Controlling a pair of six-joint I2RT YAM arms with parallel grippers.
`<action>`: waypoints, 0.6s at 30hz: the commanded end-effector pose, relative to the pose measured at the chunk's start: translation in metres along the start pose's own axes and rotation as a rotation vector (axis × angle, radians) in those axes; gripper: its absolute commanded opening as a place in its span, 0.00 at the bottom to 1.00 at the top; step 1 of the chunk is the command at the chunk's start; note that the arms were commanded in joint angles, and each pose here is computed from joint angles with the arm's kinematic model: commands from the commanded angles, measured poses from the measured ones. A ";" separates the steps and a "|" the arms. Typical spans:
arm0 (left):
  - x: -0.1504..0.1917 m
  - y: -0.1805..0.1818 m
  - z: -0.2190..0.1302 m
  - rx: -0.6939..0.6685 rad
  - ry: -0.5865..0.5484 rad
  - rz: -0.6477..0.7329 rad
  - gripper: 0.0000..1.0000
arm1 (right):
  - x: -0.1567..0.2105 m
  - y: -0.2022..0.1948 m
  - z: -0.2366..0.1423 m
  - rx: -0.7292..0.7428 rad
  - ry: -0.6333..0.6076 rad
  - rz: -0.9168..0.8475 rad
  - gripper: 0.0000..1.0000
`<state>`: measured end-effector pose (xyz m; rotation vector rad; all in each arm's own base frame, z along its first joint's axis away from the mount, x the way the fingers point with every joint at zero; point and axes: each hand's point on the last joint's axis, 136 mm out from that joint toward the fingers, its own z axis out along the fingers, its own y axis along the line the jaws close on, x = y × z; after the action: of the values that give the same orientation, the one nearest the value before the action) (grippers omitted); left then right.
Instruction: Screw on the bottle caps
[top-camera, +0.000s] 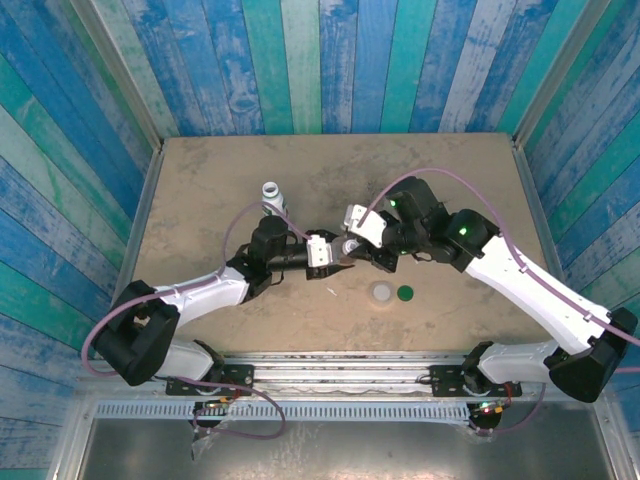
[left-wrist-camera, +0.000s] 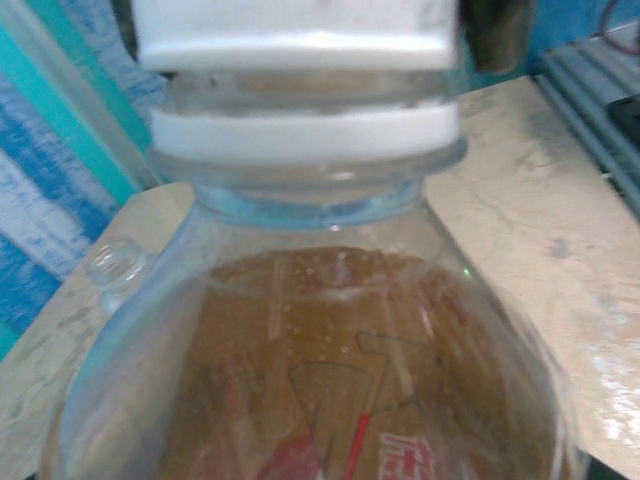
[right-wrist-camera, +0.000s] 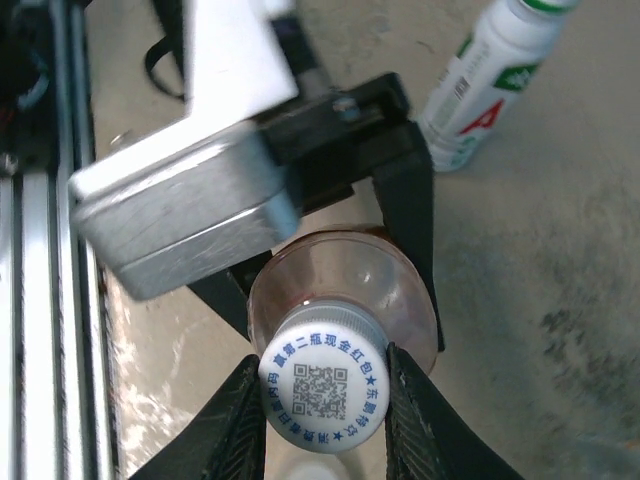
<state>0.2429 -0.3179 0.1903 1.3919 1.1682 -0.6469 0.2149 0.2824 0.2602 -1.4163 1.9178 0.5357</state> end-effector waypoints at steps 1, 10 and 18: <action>0.003 0.035 -0.007 -0.209 0.036 0.026 0.58 | -0.021 -0.005 0.004 0.010 -0.098 0.374 0.01; 0.013 0.038 -0.009 -0.246 0.068 0.038 0.58 | 0.014 -0.033 0.020 0.196 0.002 0.907 0.04; -0.001 0.023 -0.004 -0.145 -0.014 -0.026 0.58 | -0.019 -0.024 -0.015 0.150 -0.140 0.461 0.52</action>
<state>0.2677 -0.3055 0.1878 1.2594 1.2542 -0.5155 0.2419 0.2829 0.2563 -0.6624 2.3160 0.6995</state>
